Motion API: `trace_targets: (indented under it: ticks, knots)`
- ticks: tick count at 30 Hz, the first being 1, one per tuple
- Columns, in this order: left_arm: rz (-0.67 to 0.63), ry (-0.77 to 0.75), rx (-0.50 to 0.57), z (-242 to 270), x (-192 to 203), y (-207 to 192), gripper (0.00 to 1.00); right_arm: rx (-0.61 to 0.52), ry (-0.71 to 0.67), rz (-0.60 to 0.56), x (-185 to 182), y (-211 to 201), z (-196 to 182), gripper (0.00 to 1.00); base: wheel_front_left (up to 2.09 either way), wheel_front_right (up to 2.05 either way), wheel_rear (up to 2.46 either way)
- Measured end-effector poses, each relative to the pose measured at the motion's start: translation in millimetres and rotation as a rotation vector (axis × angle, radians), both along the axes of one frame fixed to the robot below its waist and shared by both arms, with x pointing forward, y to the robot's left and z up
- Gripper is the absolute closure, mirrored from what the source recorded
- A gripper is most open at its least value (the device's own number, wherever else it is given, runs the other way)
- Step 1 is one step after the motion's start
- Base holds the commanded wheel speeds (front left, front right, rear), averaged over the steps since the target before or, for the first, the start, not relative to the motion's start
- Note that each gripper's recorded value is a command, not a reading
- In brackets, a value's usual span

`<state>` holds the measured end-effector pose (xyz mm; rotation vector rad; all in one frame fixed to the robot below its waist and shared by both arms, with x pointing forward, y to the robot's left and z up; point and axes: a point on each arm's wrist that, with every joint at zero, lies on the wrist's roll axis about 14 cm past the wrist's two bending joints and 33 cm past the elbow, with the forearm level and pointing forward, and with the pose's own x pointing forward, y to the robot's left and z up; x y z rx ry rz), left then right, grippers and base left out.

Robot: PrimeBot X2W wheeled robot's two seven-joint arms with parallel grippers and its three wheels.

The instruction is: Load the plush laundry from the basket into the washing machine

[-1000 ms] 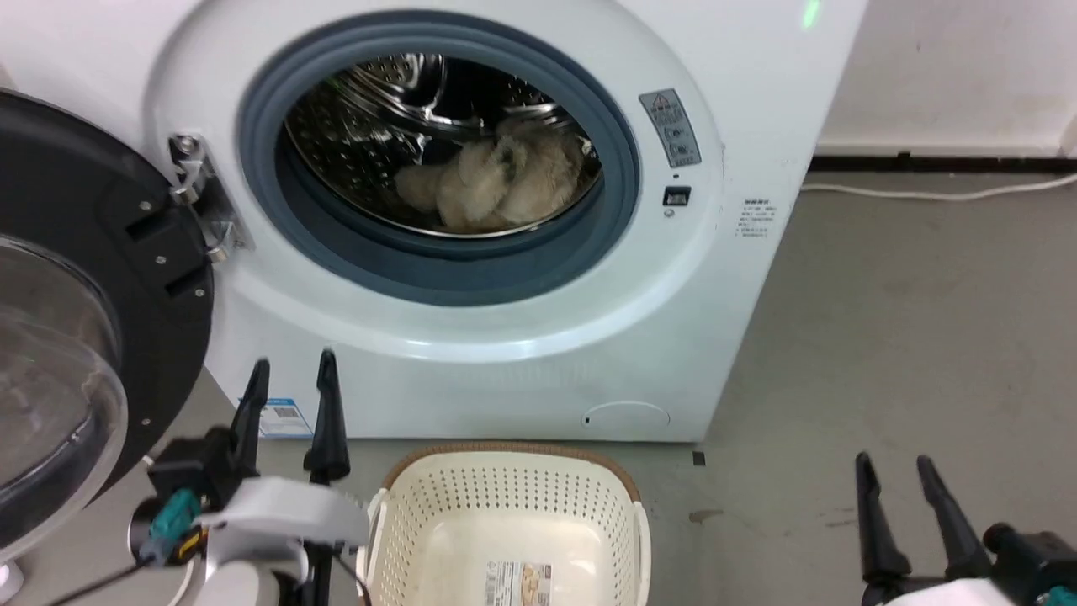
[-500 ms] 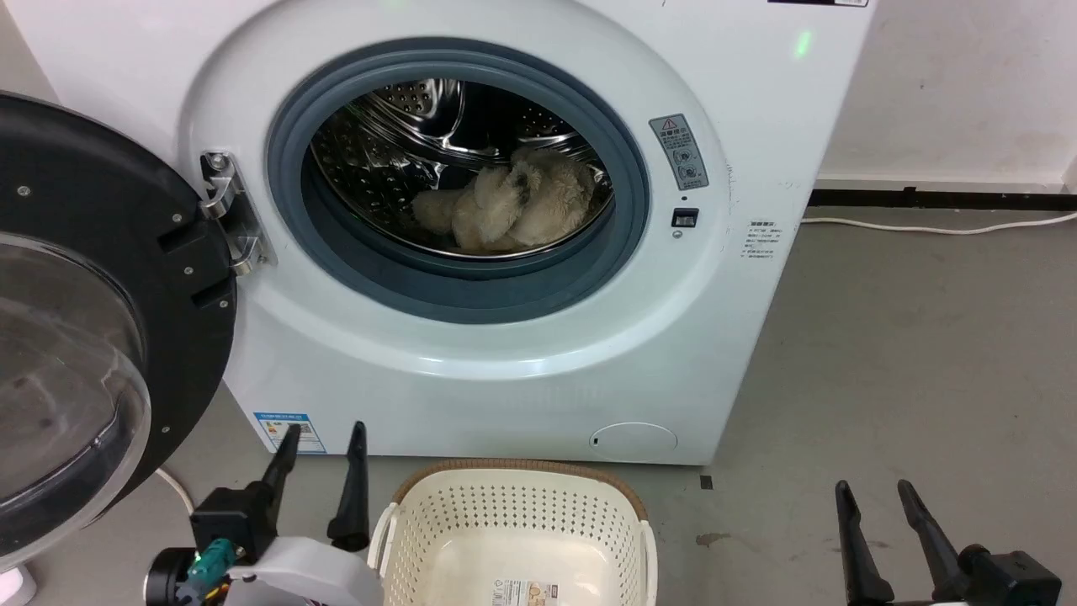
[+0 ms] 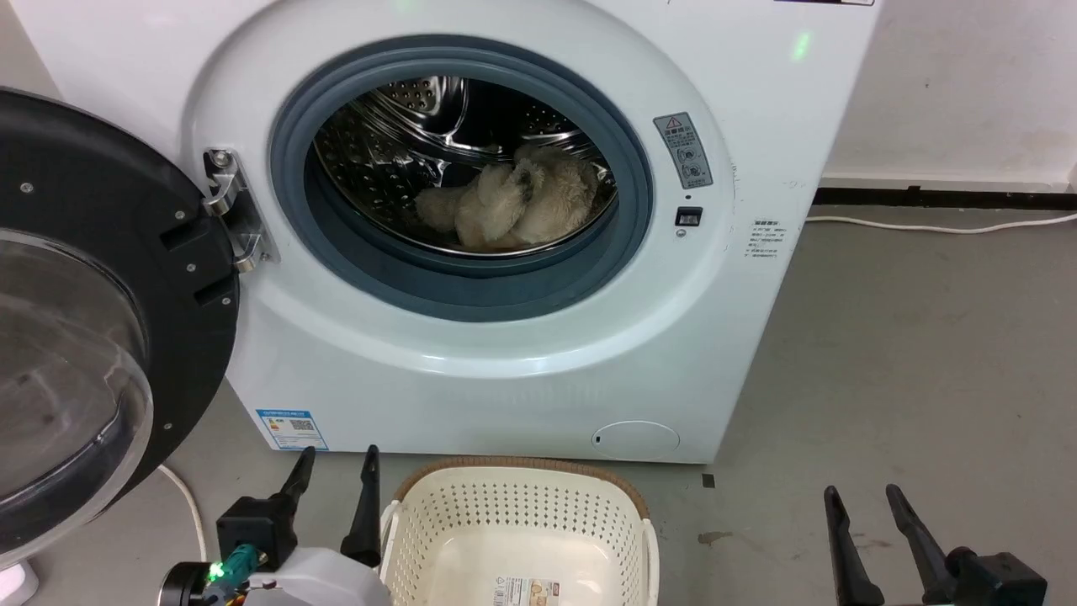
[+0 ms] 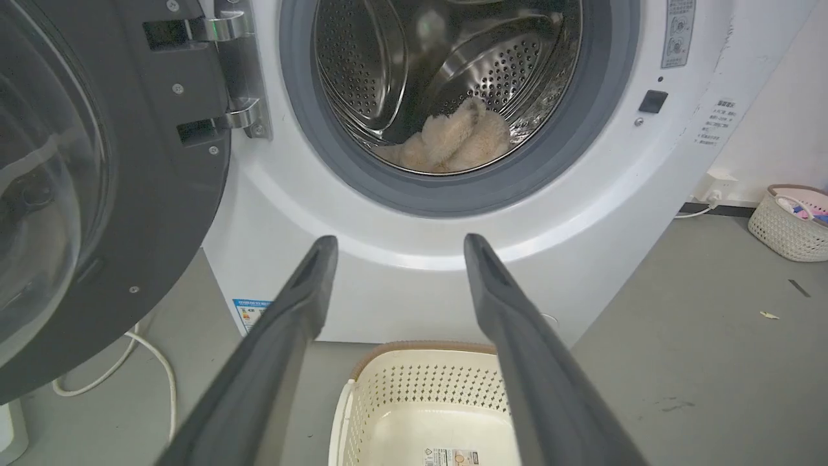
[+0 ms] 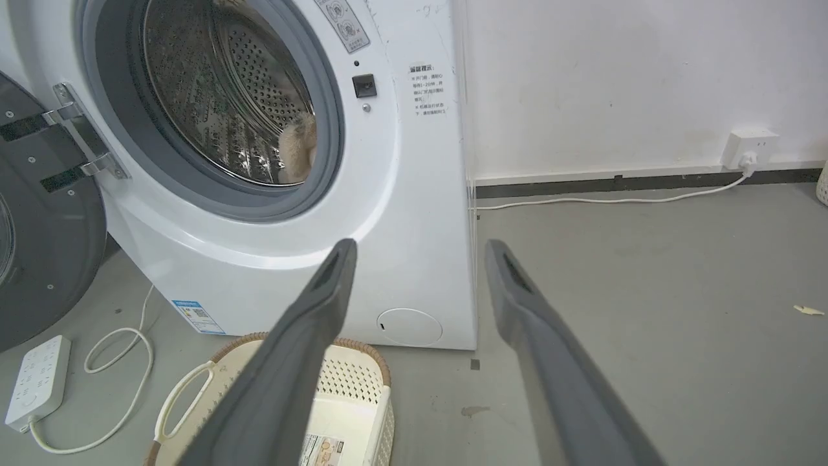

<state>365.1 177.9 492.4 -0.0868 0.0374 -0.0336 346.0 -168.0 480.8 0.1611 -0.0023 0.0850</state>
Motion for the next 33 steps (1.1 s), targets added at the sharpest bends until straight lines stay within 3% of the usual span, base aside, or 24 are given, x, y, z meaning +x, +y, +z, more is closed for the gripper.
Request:
trace_targets:
  ticks: [19, 20, 33]
  knots:
    - [0.020, 0.009, -0.033, -1.9, 1.9, 1.8, 0.00, 0.002, 0.012, -0.002, 0.8, -0.4, -3.7, 0.00, 0.00, 0.00, 0.00]
    - [0.020, 0.009, -0.035, -1.8, 1.9, 1.7, 1.00, 0.002, 0.012, -0.002, 0.8, -0.4, -3.6, 1.00, 0.00, 0.00, 0.00]
    - [0.016, 0.006, -0.030, 0.4, 2.9, 0.1, 1.00, -0.003, 0.022, 0.001, 0.7, -0.4, -3.9, 1.00, 0.00, 0.00, 0.00]
